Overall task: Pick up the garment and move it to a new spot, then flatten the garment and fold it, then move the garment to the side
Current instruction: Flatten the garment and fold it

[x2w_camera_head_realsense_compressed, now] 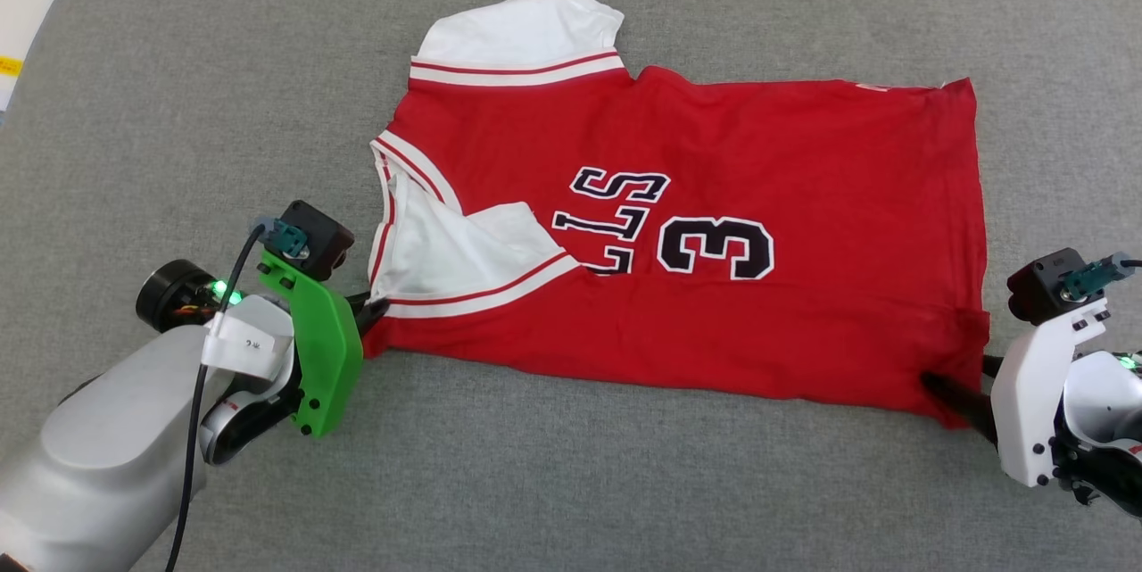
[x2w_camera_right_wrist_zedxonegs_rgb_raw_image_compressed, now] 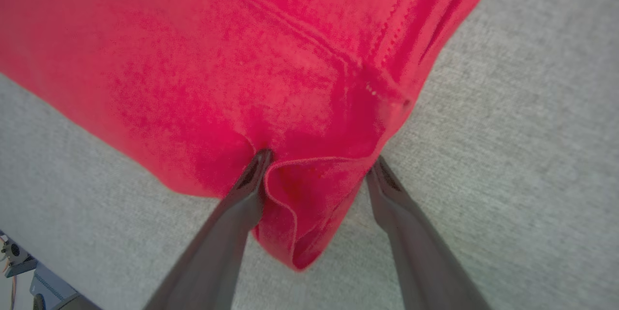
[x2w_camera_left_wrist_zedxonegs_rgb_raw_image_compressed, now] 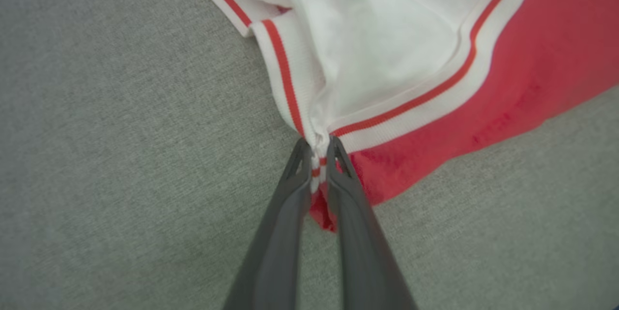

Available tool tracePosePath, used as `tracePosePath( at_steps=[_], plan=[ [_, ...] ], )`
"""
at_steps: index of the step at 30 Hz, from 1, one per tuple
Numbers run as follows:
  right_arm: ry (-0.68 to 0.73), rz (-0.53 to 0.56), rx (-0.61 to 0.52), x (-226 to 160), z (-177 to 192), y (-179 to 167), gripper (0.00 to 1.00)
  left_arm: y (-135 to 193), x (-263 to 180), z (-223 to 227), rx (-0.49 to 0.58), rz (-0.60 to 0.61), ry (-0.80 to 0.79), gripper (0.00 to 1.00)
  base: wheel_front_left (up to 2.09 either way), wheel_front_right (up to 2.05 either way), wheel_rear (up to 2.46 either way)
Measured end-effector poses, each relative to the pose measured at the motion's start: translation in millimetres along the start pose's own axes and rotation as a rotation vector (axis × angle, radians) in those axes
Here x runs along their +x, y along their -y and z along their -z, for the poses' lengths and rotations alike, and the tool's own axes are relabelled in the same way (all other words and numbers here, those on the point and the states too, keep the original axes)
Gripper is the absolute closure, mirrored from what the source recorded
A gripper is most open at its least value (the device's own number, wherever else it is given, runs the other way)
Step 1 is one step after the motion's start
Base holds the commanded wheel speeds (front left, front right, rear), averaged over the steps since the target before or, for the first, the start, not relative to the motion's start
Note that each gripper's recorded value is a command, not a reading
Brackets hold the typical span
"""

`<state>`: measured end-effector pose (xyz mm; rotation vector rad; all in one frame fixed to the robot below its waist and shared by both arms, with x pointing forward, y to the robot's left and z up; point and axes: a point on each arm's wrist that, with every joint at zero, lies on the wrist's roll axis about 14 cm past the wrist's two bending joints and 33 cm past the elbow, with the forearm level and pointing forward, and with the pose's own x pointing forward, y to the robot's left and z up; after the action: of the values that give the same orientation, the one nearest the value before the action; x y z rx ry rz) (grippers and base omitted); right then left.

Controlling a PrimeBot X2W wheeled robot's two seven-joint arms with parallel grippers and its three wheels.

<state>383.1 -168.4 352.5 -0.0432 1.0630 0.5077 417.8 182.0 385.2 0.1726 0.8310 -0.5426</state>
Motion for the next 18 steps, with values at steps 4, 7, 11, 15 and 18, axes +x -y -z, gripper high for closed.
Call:
tracePosePath(
  at_steps=[4,7,11,15,18],
  plan=[
    [0.073,-0.004,0.008,-3.7,-11.3,-1.6,1.00,-2.1,-3.8,-2.5,-0.001,-0.013,0.017,1.00,0.00,0.00,0.00],
    [0.130,-0.014,0.004,-11.1,-20.1,-7.0,1.00,-3.8,-10.5,-8.0,-0.008,-0.024,0.044,1.00,0.00,0.00,0.00],
    [0.183,-0.023,0.001,-25.5,-23.3,-13.0,1.00,-2.8,-21.8,-8.7,-0.025,-0.031,0.065,1.00,0.00,0.00,0.00],
    [0.234,-0.020,-0.002,-44.4,-25.4,-15.5,1.00,1.2,-33.8,-5.5,-0.023,-0.040,0.074,1.00,0.00,0.00,0.00],
    [0.266,-0.011,-0.006,-58.5,-26.4,-15.2,1.00,8.2,-41.3,-2.0,-0.033,-0.034,0.078,1.00,0.00,0.00,0.00]
  ],
)
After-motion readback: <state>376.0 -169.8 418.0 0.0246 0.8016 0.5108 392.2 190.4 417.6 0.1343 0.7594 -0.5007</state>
